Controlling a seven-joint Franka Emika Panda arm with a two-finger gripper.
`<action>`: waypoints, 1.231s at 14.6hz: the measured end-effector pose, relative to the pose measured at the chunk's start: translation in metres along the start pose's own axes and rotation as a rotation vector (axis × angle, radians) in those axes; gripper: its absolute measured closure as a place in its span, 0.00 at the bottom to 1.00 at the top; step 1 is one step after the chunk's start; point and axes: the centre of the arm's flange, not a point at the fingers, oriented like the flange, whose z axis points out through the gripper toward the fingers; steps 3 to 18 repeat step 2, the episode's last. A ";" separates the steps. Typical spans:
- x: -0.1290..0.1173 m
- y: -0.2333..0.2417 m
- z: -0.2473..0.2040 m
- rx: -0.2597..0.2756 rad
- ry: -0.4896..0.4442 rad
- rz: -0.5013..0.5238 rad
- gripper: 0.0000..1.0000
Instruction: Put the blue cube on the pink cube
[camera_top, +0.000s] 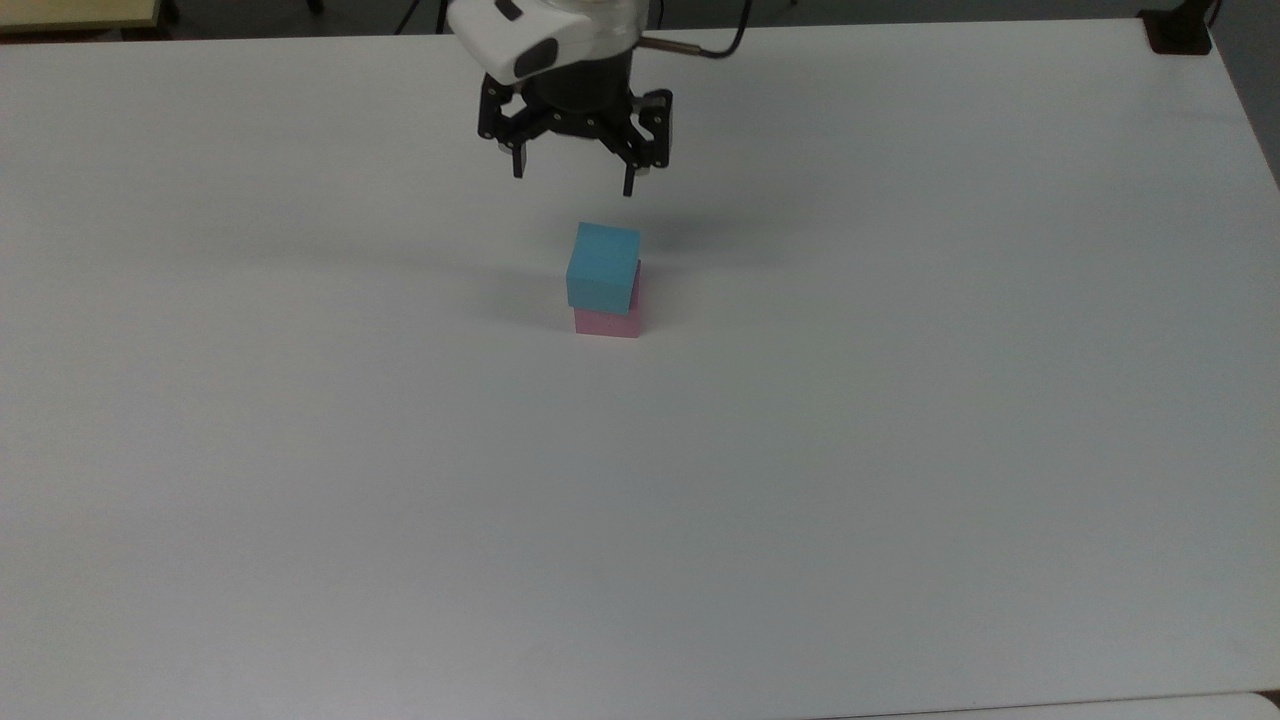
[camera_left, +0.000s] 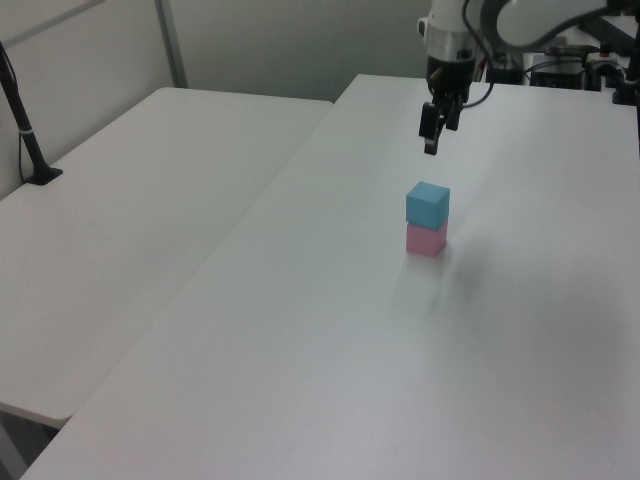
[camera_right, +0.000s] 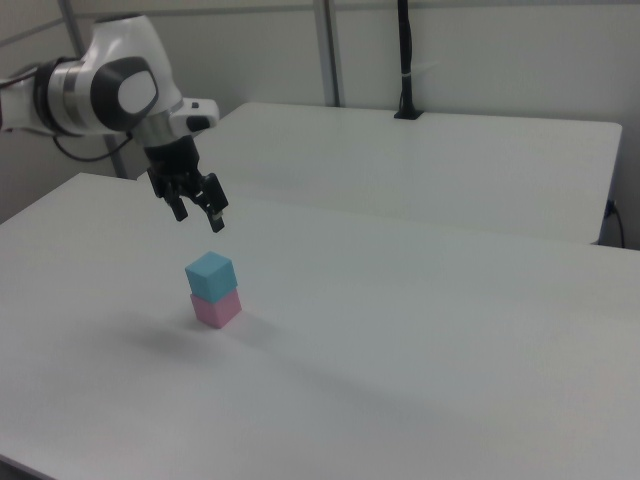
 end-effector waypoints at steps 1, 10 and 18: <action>0.001 0.010 -0.007 0.010 -0.022 -0.012 0.00; 0.002 0.019 -0.014 0.014 -0.046 -0.024 0.00; 0.002 0.019 -0.014 0.014 -0.046 -0.024 0.00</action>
